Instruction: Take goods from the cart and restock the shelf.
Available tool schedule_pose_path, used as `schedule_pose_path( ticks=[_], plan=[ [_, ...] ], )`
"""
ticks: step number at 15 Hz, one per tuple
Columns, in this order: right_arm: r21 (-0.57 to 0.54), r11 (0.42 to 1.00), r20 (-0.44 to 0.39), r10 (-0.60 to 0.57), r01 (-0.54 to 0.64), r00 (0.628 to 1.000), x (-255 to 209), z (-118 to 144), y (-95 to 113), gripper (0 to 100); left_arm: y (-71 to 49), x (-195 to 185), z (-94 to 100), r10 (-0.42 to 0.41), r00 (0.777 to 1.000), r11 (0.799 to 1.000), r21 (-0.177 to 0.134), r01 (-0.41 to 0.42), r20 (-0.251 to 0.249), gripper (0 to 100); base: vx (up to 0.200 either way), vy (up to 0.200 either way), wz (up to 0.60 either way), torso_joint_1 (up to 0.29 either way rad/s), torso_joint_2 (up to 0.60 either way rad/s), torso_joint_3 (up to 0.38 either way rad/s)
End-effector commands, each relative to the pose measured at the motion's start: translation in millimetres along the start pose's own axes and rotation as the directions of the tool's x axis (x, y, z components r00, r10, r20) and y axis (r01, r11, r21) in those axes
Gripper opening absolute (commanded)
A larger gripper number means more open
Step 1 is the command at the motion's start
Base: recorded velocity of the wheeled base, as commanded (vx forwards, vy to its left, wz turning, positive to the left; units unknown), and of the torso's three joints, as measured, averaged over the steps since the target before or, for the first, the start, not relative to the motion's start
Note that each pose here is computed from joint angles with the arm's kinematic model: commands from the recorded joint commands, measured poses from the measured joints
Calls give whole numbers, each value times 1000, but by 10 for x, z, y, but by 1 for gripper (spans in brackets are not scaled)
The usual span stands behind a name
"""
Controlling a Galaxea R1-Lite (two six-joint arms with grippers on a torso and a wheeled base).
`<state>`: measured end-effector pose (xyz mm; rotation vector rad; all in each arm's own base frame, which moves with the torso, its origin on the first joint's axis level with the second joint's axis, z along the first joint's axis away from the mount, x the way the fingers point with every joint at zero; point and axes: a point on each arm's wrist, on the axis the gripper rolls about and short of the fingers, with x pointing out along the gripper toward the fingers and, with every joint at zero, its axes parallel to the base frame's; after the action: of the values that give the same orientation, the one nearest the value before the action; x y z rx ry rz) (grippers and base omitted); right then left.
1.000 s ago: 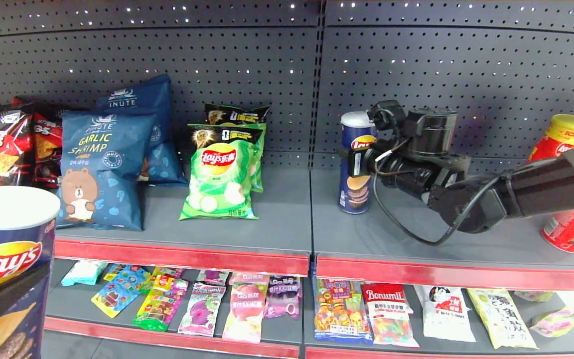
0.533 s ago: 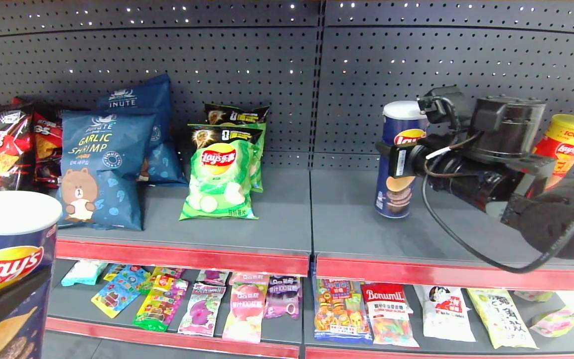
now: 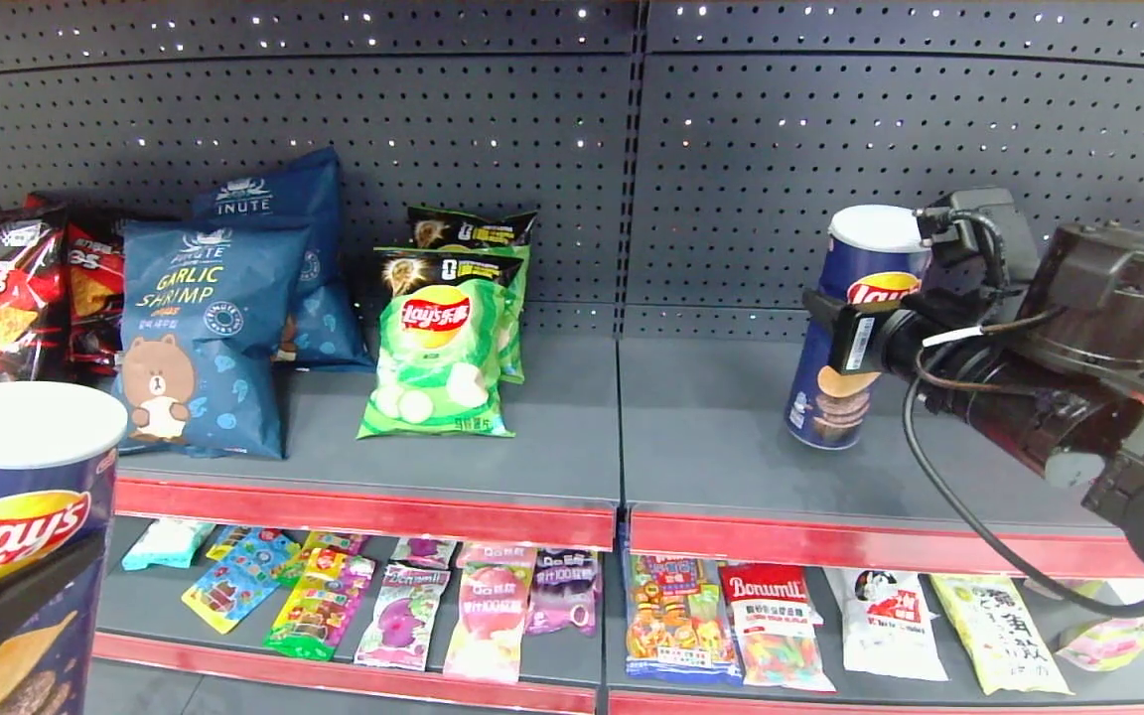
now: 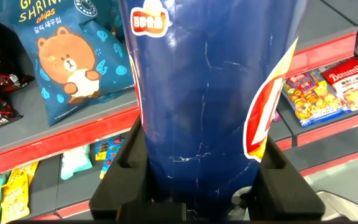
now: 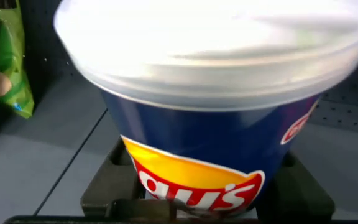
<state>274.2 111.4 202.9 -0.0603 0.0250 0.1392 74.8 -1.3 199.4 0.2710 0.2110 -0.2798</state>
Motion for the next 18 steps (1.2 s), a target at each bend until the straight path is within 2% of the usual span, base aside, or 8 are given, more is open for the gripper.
schedule_pose_path(
  ticks=[1,5,11,18],
  plan=[
    [-2,1000,-21,7,-7,1000,-15,-91,21,0,3,4,3,0,1000,1000,0,0,0,0,0,0,0,0,0,0],
    [28,1000,15,5,-5,1000,34,-154,100,0,4,15,-3,-2,1000,1000,-1,2,-6,0,0,0,0,0,0,0],
    [25,1000,-26,11,-11,1000,-4,-273,189,0,3,15,-8,-2,1000,1000,-1,2,-7,0,0,0,0,0,0,0],
    [33,999,-10,25,-24,1000,-33,-384,292,0,3,15,-8,-2,1000,1000,-3,2,-7,0,0,0,0,0,0,0]
  ],
)
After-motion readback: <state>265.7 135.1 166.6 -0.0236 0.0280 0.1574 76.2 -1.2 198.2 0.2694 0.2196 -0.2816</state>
